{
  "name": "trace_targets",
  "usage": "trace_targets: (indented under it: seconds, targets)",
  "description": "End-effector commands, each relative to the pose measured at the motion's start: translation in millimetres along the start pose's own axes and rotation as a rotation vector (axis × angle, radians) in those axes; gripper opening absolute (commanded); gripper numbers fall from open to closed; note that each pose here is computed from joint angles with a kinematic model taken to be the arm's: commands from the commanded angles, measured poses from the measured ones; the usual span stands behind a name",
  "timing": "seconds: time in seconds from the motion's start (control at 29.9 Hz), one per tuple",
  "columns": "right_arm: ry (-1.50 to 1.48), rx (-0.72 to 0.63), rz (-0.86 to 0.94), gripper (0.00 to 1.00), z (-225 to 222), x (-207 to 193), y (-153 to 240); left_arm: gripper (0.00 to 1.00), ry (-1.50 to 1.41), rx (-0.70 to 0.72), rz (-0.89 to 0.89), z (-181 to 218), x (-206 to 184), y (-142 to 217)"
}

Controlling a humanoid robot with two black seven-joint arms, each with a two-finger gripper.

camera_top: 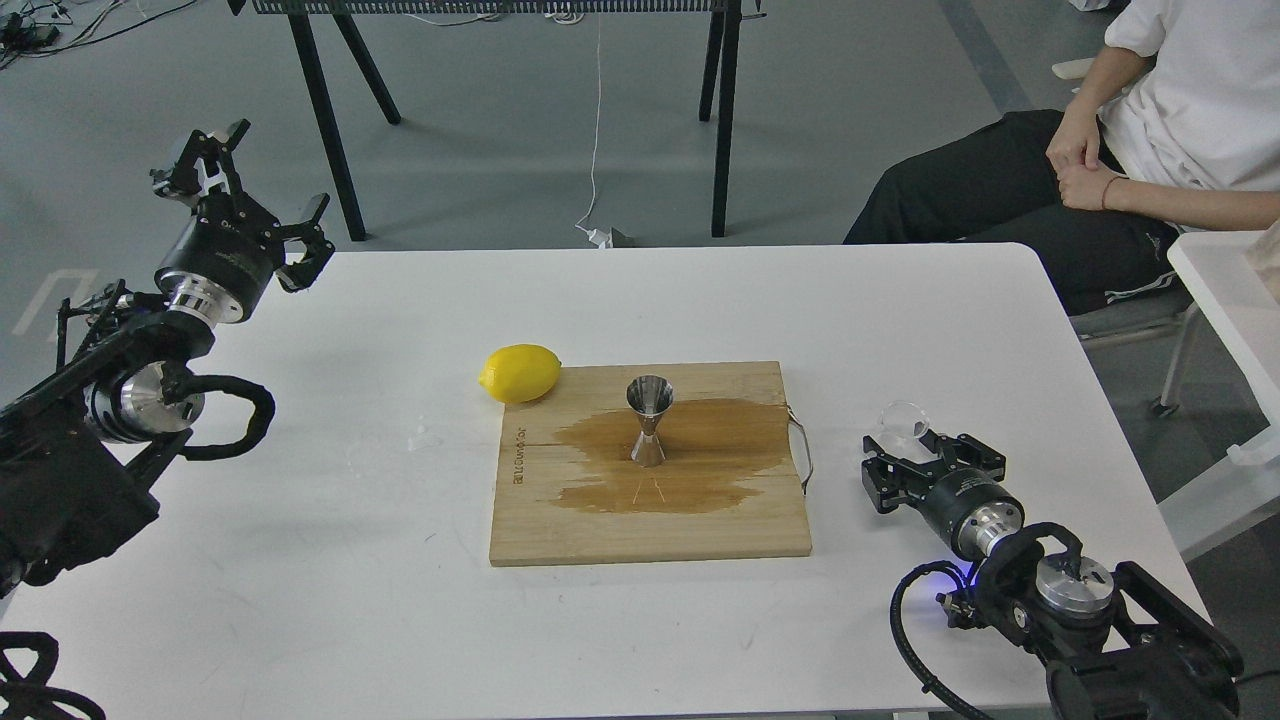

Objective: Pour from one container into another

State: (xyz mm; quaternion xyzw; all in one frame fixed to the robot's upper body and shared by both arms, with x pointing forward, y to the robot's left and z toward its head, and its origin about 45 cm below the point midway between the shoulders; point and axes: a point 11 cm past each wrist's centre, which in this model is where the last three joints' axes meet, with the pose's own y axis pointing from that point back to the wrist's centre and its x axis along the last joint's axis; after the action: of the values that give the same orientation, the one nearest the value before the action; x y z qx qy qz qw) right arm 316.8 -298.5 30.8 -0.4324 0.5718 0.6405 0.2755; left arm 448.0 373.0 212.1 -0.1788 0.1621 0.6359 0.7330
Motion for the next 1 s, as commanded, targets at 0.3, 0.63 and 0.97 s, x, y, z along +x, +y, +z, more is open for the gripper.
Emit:
trace_targets:
  seconds: [0.3, 0.63, 0.97]
  targets:
    - [0.020, -0.007, -0.071, 0.92, -8.7, -16.3, 13.5, 0.99, 0.000, 0.002, 0.001, -0.5, 1.1, 1.1]
    - [0.091, -0.034, -0.239, 0.97, -12.7, -66.8, 26.1, 0.99, -0.004, -0.002, 0.003, 2.2, 3.0, 1.6]
    - [0.332, 0.011, -0.472, 0.99, -36.8, -154.1, 20.7, 1.00, 0.008, -0.016, 0.000, 5.1, -0.5, -1.7]
